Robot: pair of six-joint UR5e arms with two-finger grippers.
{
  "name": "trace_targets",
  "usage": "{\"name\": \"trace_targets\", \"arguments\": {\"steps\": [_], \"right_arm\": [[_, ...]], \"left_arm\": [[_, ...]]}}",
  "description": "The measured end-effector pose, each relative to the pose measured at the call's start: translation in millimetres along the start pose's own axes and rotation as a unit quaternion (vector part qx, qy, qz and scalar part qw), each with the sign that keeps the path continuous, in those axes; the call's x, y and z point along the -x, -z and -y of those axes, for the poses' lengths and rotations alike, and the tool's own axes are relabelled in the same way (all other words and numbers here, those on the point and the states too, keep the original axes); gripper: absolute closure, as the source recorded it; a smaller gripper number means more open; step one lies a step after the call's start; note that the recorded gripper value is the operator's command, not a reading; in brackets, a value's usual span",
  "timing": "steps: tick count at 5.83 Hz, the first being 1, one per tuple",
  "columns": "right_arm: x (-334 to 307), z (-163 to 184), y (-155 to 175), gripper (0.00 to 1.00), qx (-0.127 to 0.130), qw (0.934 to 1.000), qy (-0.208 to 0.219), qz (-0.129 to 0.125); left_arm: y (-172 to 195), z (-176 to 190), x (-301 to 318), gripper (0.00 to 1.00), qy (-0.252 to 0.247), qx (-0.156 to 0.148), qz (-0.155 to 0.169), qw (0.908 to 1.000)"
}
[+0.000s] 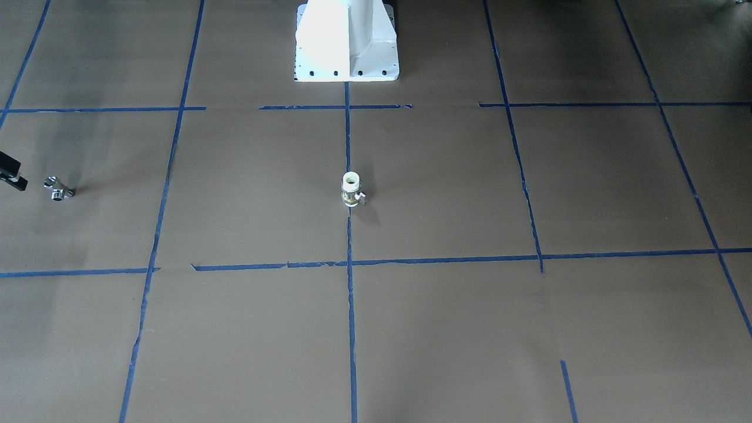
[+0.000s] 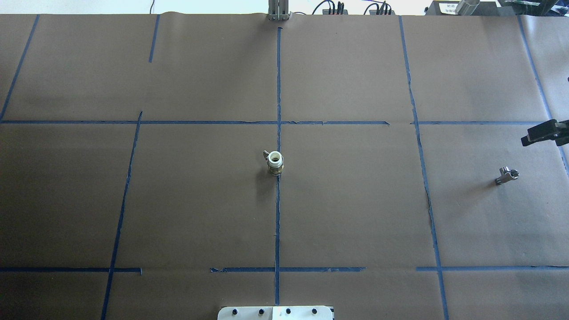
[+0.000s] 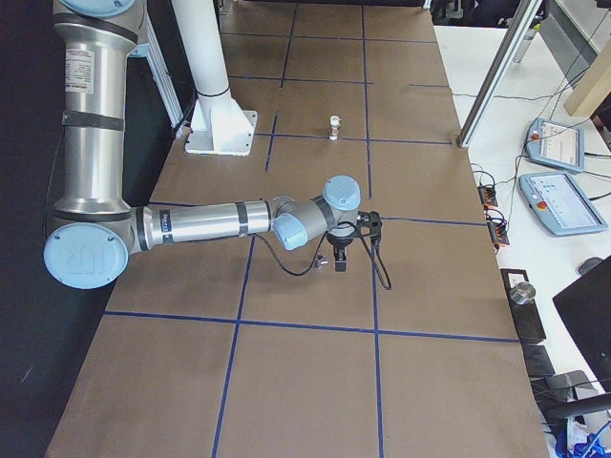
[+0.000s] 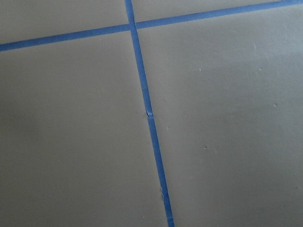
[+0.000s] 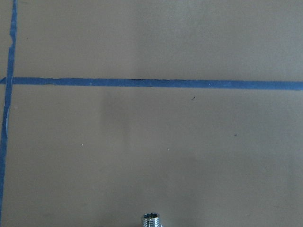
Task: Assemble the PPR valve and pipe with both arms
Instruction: 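Reach the right gripper to the chrome pipe fitting and grasp it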
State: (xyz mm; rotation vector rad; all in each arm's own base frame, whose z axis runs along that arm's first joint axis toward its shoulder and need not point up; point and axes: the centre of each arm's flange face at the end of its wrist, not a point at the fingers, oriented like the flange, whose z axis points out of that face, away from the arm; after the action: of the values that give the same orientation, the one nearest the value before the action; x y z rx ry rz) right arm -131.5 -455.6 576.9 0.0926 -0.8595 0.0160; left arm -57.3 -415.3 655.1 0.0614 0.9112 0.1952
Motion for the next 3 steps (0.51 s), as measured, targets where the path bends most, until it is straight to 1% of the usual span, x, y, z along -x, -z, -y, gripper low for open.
{"name": "trace_targets", "arguments": {"steps": [1,3], "right_arm": [[11.4,-13.8,-20.0,0.00,-0.001,1.0000,0.000,-0.006],[29.1,-32.0,-52.0,0.02,0.009,0.9994,0.020,-0.025]], "left_arm": [[0.8,0.4,-1.0,0.00,-0.001,-0.001,0.000,1.0000],[1.6,0.3,-1.5,0.00,-0.001,-0.002,0.000,1.0000]]}}
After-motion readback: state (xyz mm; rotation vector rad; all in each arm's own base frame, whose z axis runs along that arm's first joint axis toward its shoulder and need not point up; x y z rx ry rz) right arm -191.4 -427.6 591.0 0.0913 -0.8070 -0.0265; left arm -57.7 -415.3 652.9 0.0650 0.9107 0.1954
